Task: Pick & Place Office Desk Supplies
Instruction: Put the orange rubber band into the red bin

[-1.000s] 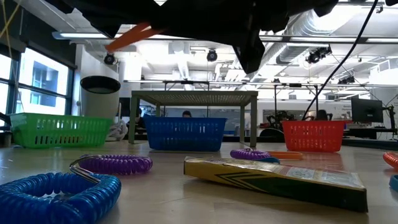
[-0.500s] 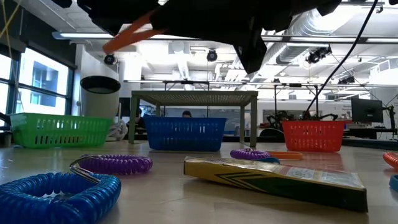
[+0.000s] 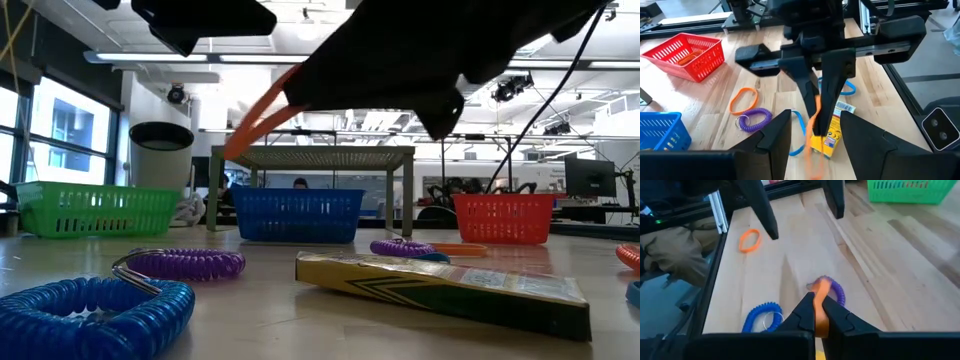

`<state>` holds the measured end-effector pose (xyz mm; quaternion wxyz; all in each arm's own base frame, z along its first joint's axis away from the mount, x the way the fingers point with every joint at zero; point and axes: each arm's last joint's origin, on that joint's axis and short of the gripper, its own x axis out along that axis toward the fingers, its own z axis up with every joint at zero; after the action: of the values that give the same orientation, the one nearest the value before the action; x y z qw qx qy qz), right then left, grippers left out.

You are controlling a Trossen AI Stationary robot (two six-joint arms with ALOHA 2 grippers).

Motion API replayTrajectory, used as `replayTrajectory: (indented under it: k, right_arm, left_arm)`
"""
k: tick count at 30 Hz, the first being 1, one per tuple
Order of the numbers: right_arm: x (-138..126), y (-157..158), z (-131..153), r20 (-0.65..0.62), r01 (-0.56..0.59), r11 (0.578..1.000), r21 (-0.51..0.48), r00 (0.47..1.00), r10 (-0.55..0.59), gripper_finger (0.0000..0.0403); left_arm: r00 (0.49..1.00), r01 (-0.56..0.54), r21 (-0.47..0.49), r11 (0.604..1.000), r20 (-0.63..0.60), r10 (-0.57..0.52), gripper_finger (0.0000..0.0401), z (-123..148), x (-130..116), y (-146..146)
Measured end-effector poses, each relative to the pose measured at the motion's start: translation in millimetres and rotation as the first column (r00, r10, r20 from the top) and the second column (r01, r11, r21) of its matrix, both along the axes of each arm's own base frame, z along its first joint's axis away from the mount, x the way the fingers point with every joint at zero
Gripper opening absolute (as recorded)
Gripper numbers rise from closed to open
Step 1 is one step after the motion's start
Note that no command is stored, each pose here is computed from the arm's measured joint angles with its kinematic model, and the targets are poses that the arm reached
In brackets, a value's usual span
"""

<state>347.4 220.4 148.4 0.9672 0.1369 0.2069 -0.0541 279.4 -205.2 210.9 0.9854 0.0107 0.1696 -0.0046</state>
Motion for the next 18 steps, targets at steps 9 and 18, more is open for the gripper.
replayTrajectory:
  k: [9,18]
  right_arm:
    - [-23,3,13,-0.074,0.084,0.992,-0.100,0.993,-0.091,0.0004]
    - [-66,-3,34,-0.137,0.250,0.947,-0.199,0.950,-0.280,0.0003]
  left_arm:
    - [1.000,0.005,-0.002,1.000,-0.002,-0.005,0.0165,0,0,0]
    - [1.000,0.007,-0.002,1.000,-0.004,-0.007,0.0165,0,0,0]
